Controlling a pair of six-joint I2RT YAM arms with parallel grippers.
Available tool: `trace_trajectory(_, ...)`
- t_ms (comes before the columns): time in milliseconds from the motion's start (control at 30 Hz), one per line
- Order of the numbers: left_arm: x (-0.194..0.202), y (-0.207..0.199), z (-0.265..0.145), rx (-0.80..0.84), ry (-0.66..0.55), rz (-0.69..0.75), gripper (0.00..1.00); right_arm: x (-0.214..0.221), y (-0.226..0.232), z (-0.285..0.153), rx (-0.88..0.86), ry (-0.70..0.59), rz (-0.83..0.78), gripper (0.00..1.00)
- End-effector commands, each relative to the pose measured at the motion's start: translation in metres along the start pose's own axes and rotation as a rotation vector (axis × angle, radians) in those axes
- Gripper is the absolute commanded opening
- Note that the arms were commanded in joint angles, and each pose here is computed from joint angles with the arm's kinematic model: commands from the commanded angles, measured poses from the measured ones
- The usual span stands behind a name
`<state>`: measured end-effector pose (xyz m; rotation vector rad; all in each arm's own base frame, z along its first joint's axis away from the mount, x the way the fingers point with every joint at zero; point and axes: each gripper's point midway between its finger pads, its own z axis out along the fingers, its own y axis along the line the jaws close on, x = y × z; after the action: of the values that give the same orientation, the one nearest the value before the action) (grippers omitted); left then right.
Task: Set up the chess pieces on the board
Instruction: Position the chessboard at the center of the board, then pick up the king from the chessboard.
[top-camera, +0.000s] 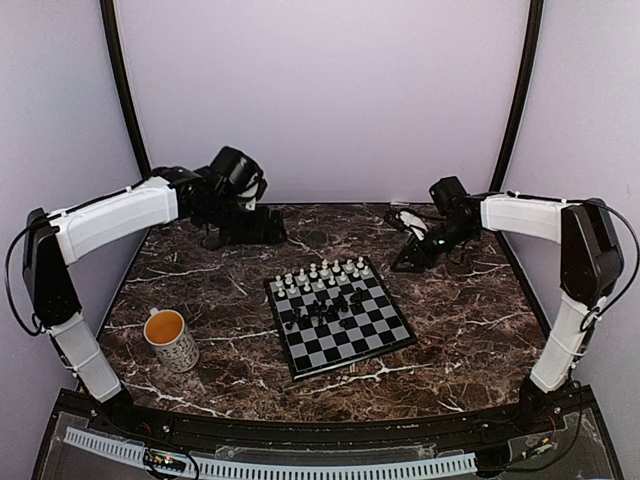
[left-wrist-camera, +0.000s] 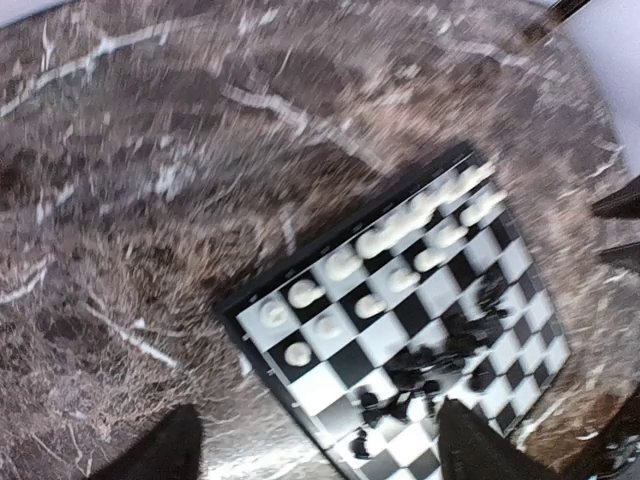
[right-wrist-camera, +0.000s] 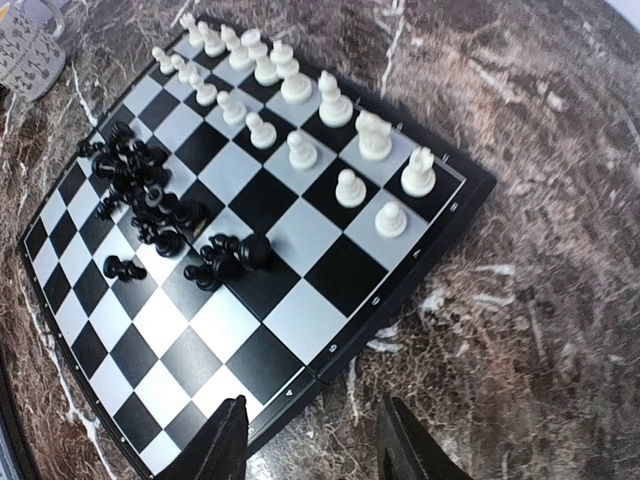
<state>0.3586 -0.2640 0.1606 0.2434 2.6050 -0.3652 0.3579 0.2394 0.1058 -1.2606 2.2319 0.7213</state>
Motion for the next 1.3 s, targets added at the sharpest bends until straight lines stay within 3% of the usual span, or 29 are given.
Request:
trace_trajectory(0, -0.048, -0.046, -0.093, 0.201, -0.104, -0.126, 0.98, -0.027, 0.003, -0.029, 0.028, -0.037, -0.039, 0.45)
trace_trajectory(300, -0.082, -0.110, -0.172, 0.530, -0.040, -0.359, 0.99, -0.041, -0.010, -0.034, 0.046, 0.014, -0.017, 0.46)
trace_trajectory(500, -0.101, -0.135, -0.211, 0.694, -0.064, -0.375, 0.99, -0.054, -0.014, -0.031, 0.032, -0.012, 0.011, 0.46)
trace_trajectory(800, -0.128, -0.120, -0.258, 0.674, -0.323, -0.272, 0.99, -0.051, -0.012, -0.031, 0.050, -0.002, -0.012, 0.46)
trace_trajectory(933, -0.109, -0.092, -0.213, 0.528, -0.385, -0.181, 0.99, -0.056, -0.014, -0.036, 0.068, -0.008, -0.029, 0.46)
trace_trajectory(1067, -0.086, -0.052, -0.156, 0.335, -0.515, 0.023, 0.99, -0.068, -0.009, -0.042, 0.073, -0.024, -0.060, 0.46)
trace_trajectory(1200, -0.084, -0.026, -0.112, 0.128, -0.582, 0.247, 0.99, -0.071, 0.000, -0.032, 0.100, 0.000, -0.120, 0.46)
trace_trajectory(1267, -0.090, -0.016, -0.095, 0.053, -0.621, 0.275, 0.99, -0.069, 0.007, -0.019, 0.102, 0.030, -0.160, 0.46)
